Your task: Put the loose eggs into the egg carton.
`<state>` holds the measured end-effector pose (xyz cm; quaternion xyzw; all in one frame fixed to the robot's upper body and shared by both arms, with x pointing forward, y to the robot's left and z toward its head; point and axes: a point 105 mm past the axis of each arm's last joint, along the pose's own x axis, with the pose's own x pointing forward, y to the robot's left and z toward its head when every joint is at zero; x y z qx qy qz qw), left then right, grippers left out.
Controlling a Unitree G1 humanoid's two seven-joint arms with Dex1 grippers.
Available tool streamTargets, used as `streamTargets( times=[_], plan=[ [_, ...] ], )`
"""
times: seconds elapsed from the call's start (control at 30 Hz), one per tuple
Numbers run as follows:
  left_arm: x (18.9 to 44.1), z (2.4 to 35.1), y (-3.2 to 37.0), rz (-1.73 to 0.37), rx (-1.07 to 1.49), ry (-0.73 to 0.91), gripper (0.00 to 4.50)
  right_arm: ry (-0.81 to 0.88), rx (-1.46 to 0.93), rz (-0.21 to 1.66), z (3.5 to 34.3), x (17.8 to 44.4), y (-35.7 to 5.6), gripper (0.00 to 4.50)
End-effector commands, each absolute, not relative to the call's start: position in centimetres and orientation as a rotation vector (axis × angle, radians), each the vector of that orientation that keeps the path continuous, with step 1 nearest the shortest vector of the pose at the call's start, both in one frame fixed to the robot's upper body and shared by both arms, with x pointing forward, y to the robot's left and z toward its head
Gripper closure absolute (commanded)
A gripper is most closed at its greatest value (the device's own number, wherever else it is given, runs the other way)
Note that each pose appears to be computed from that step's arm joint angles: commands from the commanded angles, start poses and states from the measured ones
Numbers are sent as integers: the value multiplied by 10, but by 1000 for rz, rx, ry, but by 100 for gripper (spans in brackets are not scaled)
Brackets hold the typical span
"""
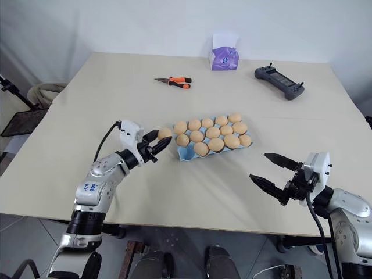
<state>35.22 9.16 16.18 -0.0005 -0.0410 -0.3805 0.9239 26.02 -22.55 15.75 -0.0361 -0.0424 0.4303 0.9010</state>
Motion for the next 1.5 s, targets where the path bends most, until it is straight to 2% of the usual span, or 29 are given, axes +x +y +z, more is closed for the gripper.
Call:
streamTargets(
  times=[0.03,0.4,0.53,0.67,0.9,1.13,1.27,1.4,1.5],
  plan=[
    [337,177,74,-883,-12,-128,222,-120,-103,882,167,260,-228,0],
    [351,161,59,-891,8,-51,222,-122,-101,865,165,258,-228,0],
    [354,159,57,-895,10,-46,131,-121,-100,859,164,257,-228,0],
    [353,159,56,-906,11,-52,2,-122,-99,854,164,256,-228,0],
    [340,170,60,-949,-17,-96,2,-123,-95,852,163,256,-228,0],
    [294,170,81,-1103,-127,-63,2,-124,-94,852,163,256,-227,0],
    [279,155,124,-1027,-67,-13,2,-121,-91,856,163,256,-227,0],
    [277,149,177,-892,-3,14,2,-117,-93,859,164,257,-228,0],
    [280,156,212,-804,86,-10,2,-112,-98,867,164,259,-228,0]
  ],
)
